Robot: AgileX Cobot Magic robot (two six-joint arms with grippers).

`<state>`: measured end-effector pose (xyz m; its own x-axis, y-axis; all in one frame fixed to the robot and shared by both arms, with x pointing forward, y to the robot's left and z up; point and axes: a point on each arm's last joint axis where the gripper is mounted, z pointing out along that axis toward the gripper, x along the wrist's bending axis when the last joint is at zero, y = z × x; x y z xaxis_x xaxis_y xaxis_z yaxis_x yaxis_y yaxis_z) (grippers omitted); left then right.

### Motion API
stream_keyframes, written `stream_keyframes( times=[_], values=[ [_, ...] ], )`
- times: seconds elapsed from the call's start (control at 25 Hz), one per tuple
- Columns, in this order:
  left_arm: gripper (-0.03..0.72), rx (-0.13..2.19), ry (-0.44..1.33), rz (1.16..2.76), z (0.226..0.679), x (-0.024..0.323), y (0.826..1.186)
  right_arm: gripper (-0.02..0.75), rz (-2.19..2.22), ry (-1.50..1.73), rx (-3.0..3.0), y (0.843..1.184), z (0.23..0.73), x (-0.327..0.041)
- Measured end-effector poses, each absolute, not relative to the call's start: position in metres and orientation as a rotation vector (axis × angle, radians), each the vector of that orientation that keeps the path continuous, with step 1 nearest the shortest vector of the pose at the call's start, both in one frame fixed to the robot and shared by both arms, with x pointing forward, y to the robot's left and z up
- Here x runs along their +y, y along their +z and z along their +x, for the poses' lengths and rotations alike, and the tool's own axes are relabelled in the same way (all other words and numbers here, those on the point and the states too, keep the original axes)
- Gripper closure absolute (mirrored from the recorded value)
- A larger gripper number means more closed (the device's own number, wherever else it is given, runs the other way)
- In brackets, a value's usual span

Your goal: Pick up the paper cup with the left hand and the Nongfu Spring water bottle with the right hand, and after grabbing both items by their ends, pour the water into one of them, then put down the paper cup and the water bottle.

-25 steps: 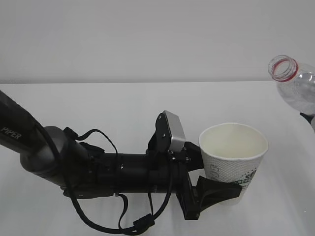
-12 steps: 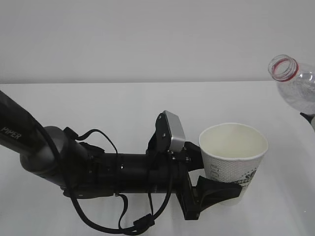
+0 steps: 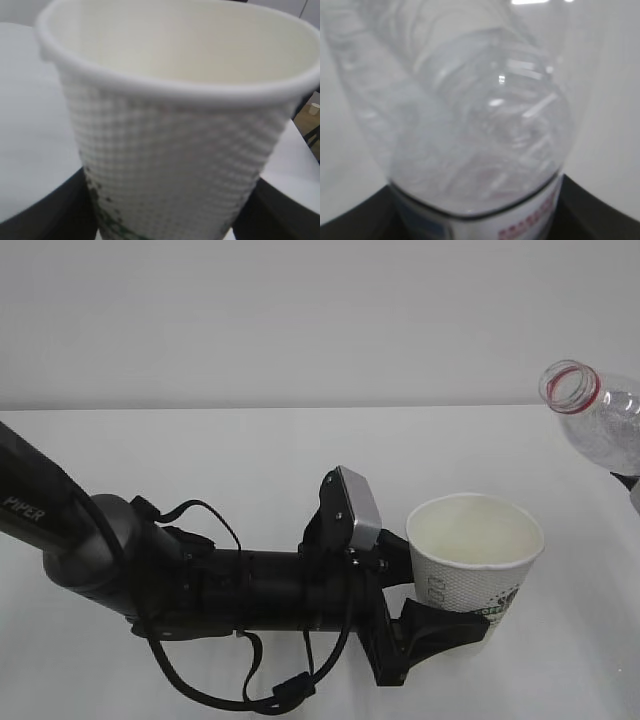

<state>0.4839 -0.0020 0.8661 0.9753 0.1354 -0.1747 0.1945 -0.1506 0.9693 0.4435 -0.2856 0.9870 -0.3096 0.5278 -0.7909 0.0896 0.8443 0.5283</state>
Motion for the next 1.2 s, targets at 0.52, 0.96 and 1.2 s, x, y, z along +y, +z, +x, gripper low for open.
stream_keyframes(
  times=[0.52, 0.96, 1.2],
  values=[
    [0.163, 0.242, -0.069, 1.728, 0.4914, -0.0102, 0.8731, 0.295, 0.387, 0.412, 1.866, 0.987, 0.4435, -0.2856],
    [0.163, 0.219, -0.081, 1.738, 0.4897, -0.0105, 0.8727, 0.295, 0.289, 0.342, 1.876, 0.9872, 0.4436, -0.2855],
    [0.163, 0.193, -0.092, 1.743, 0.4876, -0.0106, 0.8725, 0.296, 0.243, 0.307, 1.879, 0.9872, 0.4436, -0.2857]
  ],
)
